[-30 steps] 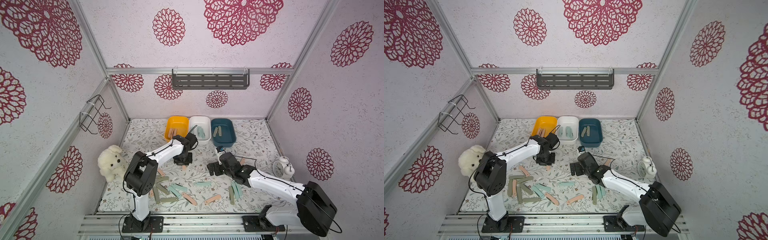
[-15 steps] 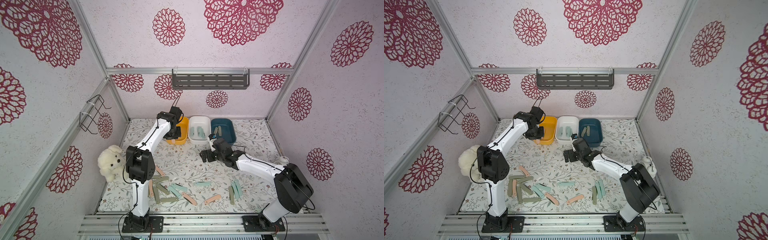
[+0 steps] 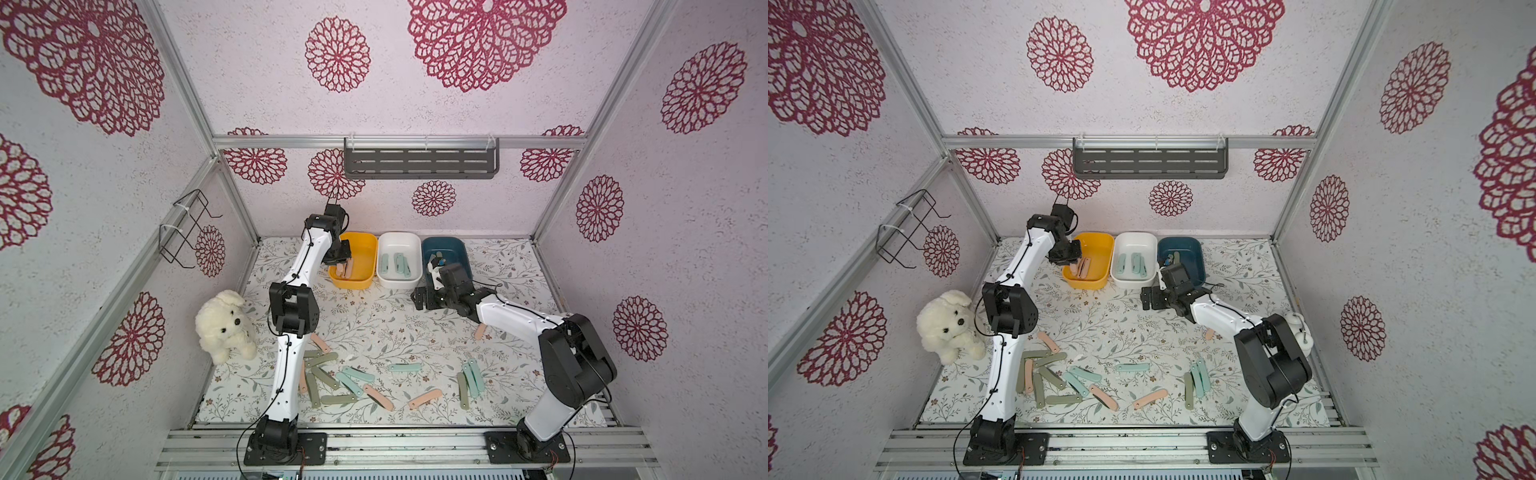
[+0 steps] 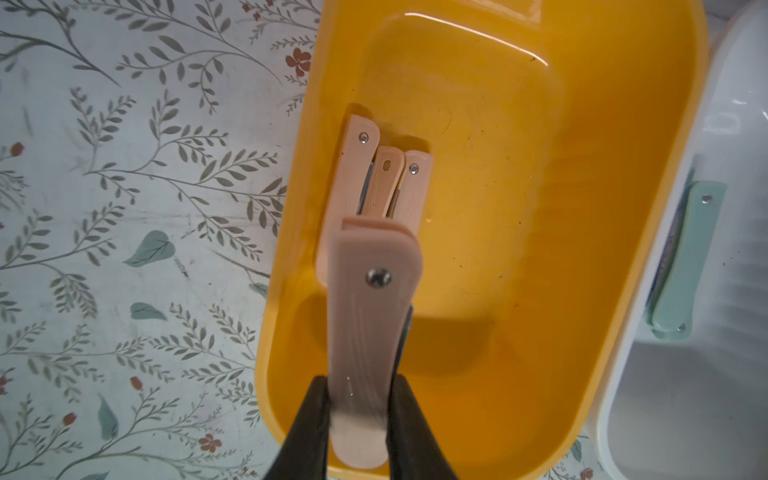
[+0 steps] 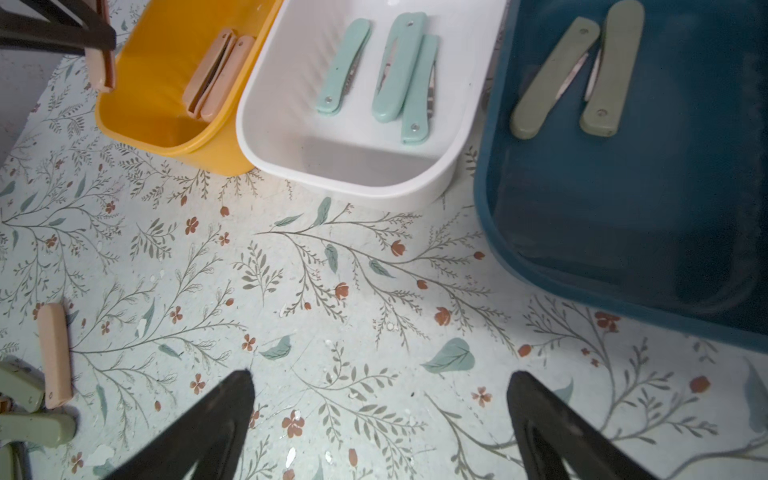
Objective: Place the fruit knives into the storage box by color
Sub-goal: Place the fruit knife in the storage box, then move the fruit knife to the center of the board.
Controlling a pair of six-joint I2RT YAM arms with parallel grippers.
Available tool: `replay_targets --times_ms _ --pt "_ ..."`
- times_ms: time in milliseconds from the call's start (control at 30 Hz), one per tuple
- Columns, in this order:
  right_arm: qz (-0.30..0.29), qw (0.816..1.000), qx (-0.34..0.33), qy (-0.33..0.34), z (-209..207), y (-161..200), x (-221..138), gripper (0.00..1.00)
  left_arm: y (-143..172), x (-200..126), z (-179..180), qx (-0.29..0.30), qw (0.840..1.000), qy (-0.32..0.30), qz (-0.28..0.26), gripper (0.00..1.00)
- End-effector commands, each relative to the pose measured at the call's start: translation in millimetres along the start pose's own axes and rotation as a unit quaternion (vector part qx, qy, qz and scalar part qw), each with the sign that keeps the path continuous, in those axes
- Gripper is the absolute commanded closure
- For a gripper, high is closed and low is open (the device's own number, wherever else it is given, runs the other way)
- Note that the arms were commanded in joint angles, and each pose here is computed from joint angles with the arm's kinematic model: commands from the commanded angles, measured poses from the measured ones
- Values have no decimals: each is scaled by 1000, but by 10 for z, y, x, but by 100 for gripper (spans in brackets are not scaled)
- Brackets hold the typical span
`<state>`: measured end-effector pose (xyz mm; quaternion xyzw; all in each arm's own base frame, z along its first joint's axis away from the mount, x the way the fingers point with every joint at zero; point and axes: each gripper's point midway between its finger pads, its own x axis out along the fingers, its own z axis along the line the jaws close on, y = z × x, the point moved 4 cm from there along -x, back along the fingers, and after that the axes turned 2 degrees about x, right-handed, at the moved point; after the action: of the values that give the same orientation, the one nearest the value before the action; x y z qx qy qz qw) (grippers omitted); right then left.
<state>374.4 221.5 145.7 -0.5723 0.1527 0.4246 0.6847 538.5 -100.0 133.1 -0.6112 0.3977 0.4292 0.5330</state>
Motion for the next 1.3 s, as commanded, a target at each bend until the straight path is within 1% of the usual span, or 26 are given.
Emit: replay_targets --times_ms 0,167,333,400,533,633,767,867,900,933,1000,1133,1200,1267 --pt "-13 1000 7 -6 -63 -119 -145 1 -105 119 -93 17 999 19 -24 85" --pt "-15 999 32 10 -226 -85 -205 1 -79 340 -85 24 999 13 -17 85" --pt "-14 997 65 35 -418 -31 -268 1 -64 429 -55 32 999 1 -14 77" --pt "-14 996 74 46 -480 -11 -302 1 -70 425 -52 33 999 0 -16 72" --pt "-2 991 97 92 -659 92 -410 1 -106 286 -92 29 999 11 -26 58" --pt "7 983 130 132 -864 224 -534 1 -124 44 -169 23 999 28 -40 42" --pt "12 969 172 180 -1125 370 -685 1 -133 -328 -267 16 996 51 -67 19" --pt "19 953 203 226 -1324 482 -761 1 -81 -568 -338 14 995 65 -75 4" --pt "25 947 213 237 -1375 512 -774 1 -48 -623 -357 16 995 67 -74 1" --pt "30 943 219 248 -1412 539 -785 1 -5 -678 -380 18 995 69 -73 3" --pt "41 935 232 265 -1461 601 -794 1 82 -767 -430 23 995 73 -70 3" --pt "65 931 241 267 -1492 724 -729 1 283 -835 -565 37 994 85 -61 3" --pt "74 931 241 265 -1501 766 -684 6 364 -819 -603 42 994 86 -55 3" --pt "78 932 238 260 -1498 791 -642 13 427 -779 -621 43 994 87 -47 3"
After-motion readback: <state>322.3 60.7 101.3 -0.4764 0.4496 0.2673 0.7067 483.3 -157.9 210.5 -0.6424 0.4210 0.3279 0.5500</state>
